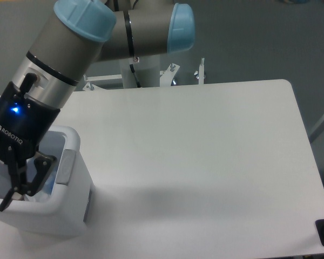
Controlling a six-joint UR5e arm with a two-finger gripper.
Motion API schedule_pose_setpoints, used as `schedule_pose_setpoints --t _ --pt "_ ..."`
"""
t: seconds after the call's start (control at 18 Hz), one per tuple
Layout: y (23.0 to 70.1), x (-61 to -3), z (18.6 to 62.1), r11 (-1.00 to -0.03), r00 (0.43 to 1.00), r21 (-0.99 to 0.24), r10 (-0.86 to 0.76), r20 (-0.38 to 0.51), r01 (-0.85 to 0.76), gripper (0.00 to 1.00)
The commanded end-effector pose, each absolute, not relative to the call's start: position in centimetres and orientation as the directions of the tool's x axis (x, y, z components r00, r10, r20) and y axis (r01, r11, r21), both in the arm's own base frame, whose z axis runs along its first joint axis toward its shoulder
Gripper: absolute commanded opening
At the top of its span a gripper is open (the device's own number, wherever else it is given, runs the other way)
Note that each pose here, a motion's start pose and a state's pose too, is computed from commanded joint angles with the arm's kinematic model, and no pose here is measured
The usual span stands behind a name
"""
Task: Place the trash in the trash can
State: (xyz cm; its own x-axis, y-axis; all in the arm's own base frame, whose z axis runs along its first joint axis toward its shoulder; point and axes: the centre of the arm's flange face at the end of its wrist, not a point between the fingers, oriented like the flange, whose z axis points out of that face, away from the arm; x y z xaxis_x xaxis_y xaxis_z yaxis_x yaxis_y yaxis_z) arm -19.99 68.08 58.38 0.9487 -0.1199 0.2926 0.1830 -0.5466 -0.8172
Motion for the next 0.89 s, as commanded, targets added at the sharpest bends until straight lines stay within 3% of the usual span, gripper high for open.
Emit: schedule_pose_setpoints --t 0.17,0.33,0.67,0.89 --pt "67.7 -21.5 57.2 -0.559 0.949 -0.803 -0.088 0.303 0.205 1.0" --pt "64.7 -27.6 55.9 -0.556 0.947 -0.785 0.012 0.32 0.272 1.0" --pt "56.9 -40.4 49.1 -0.577 0.942 -0.746 0.163 0.292 0.331 1.0" --pt "53.2 -44.4 45.2 -0.602 0.933 -0.713 0.223 0.283 0.36 1.0"
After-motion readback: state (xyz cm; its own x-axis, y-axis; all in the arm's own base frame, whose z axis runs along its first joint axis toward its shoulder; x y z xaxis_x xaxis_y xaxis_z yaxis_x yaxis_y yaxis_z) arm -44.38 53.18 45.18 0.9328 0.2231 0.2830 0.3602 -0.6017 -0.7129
